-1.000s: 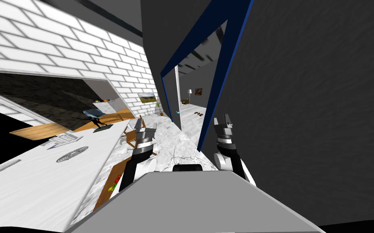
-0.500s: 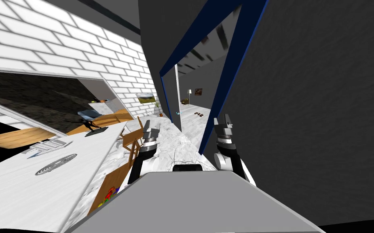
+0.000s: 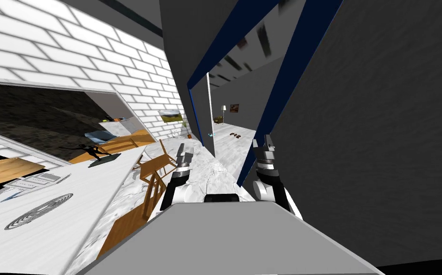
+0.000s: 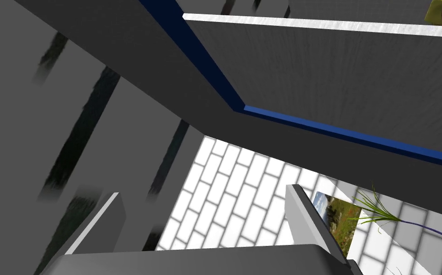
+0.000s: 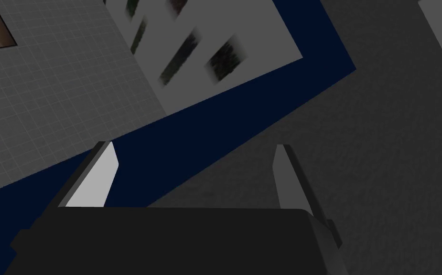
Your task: Push the door open
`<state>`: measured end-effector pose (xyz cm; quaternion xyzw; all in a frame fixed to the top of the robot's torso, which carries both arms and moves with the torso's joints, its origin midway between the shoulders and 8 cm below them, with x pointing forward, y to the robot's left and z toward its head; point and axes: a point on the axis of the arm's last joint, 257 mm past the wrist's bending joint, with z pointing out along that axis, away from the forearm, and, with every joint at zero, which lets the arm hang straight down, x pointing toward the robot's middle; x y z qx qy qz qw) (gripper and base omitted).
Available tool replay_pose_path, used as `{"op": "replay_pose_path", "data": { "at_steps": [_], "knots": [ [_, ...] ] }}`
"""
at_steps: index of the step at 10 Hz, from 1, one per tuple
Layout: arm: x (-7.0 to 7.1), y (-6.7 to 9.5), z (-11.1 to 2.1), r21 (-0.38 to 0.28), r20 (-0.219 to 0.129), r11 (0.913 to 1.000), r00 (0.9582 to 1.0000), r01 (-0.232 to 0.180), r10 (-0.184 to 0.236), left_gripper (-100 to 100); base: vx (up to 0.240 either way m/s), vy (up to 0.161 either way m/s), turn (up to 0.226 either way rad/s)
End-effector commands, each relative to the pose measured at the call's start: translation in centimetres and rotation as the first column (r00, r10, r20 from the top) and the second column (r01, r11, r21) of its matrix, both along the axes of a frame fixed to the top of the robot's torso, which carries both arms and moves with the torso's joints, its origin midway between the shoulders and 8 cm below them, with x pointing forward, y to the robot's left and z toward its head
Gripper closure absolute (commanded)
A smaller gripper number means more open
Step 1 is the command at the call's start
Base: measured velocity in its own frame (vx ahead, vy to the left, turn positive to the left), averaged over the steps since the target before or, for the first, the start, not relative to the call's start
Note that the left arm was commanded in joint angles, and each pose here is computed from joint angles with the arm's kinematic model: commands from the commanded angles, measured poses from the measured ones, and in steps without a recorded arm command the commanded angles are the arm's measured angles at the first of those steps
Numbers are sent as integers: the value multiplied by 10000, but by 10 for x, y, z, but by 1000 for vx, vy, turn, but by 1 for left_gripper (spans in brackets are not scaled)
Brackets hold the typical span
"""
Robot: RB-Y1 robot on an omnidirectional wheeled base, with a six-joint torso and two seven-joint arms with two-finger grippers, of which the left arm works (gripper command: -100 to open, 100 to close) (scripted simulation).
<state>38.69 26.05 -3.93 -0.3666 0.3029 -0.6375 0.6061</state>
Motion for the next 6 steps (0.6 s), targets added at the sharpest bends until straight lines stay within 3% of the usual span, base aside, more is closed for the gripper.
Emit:
{"op": "replay_pose_path", "data": {
  "at_steps": [1,6],
  "knots": [
    [4,-4,-9,33,-117,9999,9998,143,-142,-100,126,79,-24],
    [19,-22,-37,133,-520,9982,9970,586,-578,-100,112,69,-21]
  ]
}}
